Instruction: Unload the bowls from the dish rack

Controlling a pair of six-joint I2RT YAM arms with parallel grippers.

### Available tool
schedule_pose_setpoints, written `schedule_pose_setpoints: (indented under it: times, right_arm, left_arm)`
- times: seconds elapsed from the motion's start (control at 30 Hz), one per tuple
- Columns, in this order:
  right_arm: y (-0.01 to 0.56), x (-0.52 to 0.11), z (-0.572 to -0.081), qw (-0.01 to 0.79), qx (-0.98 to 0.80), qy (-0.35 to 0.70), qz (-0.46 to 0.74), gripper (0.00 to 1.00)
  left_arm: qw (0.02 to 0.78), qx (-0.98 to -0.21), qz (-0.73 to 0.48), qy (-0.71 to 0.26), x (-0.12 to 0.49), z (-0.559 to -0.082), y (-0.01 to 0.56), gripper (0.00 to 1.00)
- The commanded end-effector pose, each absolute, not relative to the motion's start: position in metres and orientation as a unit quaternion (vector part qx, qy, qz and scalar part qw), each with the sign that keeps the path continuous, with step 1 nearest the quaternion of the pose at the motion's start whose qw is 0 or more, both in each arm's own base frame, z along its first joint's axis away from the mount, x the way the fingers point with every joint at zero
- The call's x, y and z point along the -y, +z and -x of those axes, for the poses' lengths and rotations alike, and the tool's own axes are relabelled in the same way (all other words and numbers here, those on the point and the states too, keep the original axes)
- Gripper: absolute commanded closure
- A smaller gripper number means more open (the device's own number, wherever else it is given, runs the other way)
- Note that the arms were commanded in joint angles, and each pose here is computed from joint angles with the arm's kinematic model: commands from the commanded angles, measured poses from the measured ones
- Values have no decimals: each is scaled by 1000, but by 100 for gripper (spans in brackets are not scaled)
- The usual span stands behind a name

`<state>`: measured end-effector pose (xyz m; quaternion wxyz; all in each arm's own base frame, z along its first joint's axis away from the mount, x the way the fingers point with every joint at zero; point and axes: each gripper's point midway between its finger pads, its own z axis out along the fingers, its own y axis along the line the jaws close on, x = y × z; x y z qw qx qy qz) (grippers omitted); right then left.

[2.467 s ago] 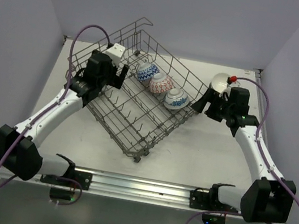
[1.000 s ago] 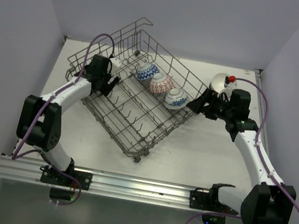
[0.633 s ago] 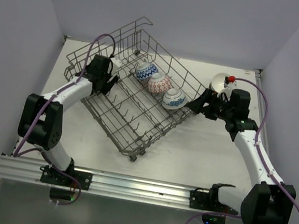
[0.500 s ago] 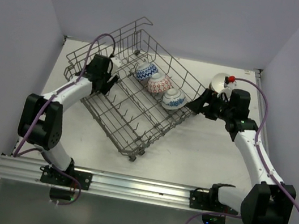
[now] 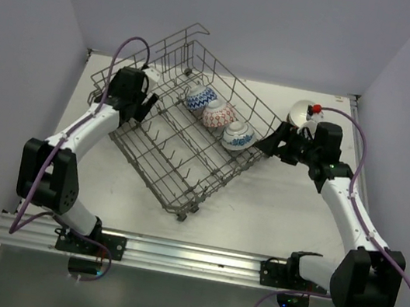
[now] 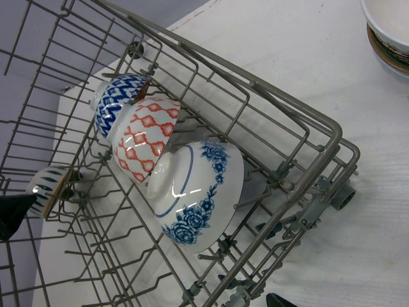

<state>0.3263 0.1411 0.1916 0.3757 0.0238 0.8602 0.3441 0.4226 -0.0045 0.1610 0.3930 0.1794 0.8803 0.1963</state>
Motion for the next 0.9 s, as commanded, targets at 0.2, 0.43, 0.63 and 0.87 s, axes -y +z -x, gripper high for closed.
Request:
schedule_pose_setpoints:
  times: [0.2,0.43,0.63,0.87]
  right_arm:
    - [198,-141,-330,383,-858,343,-17,18]
    - [194,-142,-330,375,-860,344,-18,19]
    - [191,-142,-331,370,-862,345,-19,19]
    - [187,-144,-332,362,-864,350,-22,20]
  left_arm:
    - [364,-887,-176,224,-7,-430,153,1]
    - [358,-884,-184,237,-13,-425,146,0]
    - [336,-892,-193,233,-13,-424,122,1]
    - [333,-893,-202,226,-9,-431,111,4]
